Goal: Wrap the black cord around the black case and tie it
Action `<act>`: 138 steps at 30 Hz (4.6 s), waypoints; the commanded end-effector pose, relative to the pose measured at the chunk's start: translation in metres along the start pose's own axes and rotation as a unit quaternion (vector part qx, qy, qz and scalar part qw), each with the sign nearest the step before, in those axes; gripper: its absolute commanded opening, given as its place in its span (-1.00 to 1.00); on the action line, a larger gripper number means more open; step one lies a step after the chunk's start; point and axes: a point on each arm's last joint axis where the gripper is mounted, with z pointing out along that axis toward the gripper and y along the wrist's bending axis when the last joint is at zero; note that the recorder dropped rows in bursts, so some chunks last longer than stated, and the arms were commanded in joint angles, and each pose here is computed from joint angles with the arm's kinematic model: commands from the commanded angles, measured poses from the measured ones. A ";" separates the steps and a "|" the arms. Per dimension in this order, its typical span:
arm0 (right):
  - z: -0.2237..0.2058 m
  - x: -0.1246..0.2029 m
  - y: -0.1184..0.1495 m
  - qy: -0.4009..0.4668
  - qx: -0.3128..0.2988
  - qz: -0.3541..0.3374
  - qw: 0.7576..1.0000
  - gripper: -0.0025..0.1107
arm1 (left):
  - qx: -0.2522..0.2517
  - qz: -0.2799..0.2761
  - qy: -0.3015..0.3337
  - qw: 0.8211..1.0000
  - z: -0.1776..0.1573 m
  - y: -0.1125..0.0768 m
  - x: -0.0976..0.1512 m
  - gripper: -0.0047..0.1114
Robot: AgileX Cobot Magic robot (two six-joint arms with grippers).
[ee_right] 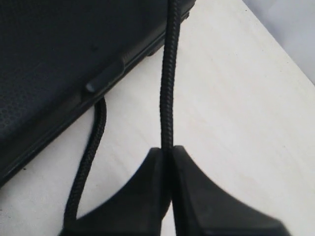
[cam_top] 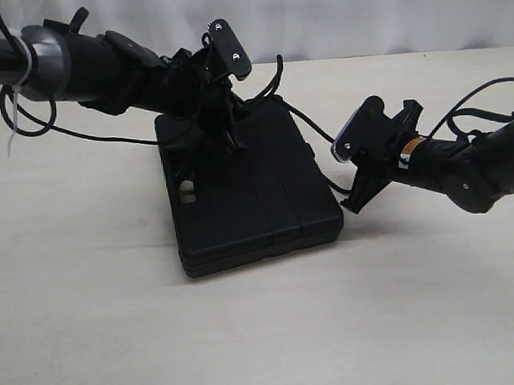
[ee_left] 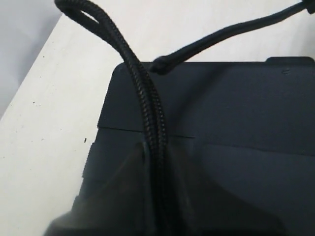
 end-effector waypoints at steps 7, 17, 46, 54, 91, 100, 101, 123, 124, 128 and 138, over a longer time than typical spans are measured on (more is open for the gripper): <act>-0.002 -0.003 -0.002 -0.007 0.009 -0.005 1.000 -0.88 | 0.053 0.028 -0.015 0.998 0.000 -0.013 -0.005 -0.92; -0.002 -0.005 -0.003 -0.018 0.014 -0.005 1.000 -0.88 | 0.083 0.062 -0.026 0.994 -0.001 -0.018 -0.006 -0.92; -0.004 -0.020 -0.007 -0.101 0.034 0.023 0.994 -0.88 | 0.132 0.199 -0.046 0.970 -0.003 -0.028 -0.006 -0.92; -0.005 -0.023 -0.008 -0.120 0.038 0.050 0.991 -0.88 | 0.164 0.197 -0.060 0.965 -0.005 -0.034 -0.007 -0.82; -0.006 -0.029 -0.006 -0.152 0.018 0.069 0.986 -0.88 | 0.129 0.152 -0.086 0.976 -0.025 -0.024 -0.029 0.21; -0.006 -0.029 -0.006 -0.152 0.018 0.069 0.986 -0.88 | 0.032 0.003 -0.104 0.994 -0.022 -0.005 -0.036 0.21; -0.006 -0.029 -0.006 -0.152 0.018 0.069 0.986 -0.88 | 0.028 -0.031 -0.115 0.992 -0.023 -0.003 -0.038 0.21; -0.008 -0.034 0.000 -0.181 -0.013 0.045 0.982 -0.88 | 0.077 -0.138 -0.156 0.975 0.012 -0.006 -0.035 0.20; -0.008 -0.034 0.000 -0.181 -0.013 0.045 0.982 -0.88 | 0.077 -0.139 -0.152 0.975 0.014 -0.007 -0.032 0.16; -0.008 -0.034 0.000 -0.181 -0.013 0.045 0.982 -0.88 | 0.073 -0.137 -0.145 0.977 0.018 -0.007 -0.028 -0.29; -0.008 -0.034 0.000 -0.181 -0.013 0.045 0.982 -0.88 | 0.073 -0.097 -0.157 0.980 0.017 -0.007 -0.032 -0.92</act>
